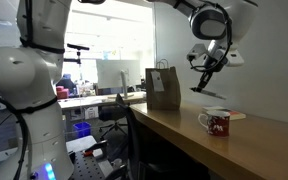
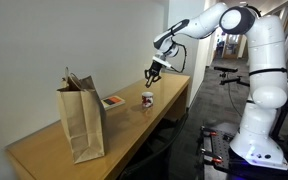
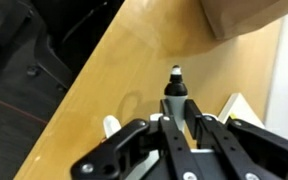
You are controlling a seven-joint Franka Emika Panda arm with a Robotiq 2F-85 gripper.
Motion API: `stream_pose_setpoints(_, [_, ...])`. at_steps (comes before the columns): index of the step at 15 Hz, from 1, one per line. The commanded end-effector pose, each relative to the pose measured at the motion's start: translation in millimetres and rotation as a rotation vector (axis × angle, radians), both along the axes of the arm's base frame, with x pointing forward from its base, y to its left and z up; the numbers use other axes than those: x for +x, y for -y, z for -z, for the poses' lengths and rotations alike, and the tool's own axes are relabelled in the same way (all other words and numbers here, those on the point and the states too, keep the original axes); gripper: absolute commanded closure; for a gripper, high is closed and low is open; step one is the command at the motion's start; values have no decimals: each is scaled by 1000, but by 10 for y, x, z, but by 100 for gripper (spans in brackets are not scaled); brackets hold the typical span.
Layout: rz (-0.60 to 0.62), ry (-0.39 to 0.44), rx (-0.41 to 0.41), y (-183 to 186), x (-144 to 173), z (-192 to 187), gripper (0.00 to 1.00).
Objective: Pick the marker and put it in the cup
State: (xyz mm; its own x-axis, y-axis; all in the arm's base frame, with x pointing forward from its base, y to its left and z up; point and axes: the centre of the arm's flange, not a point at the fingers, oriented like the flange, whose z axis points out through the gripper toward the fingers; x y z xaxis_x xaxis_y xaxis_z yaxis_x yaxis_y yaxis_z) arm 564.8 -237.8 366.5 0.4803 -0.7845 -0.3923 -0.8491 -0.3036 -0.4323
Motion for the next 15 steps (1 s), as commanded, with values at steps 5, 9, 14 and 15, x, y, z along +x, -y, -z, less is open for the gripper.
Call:
stream_pose_setpoints(5, [-17,-63,167,-72,-69,359,95])
stream_pose_setpoints(9, [22,-38,207,148,-19,553,95])
stream_pose_setpoints(14, [61,18,328,359,32,639,95])
stream_pose_setpoints(15, [74,19,344,393,43,644,95])
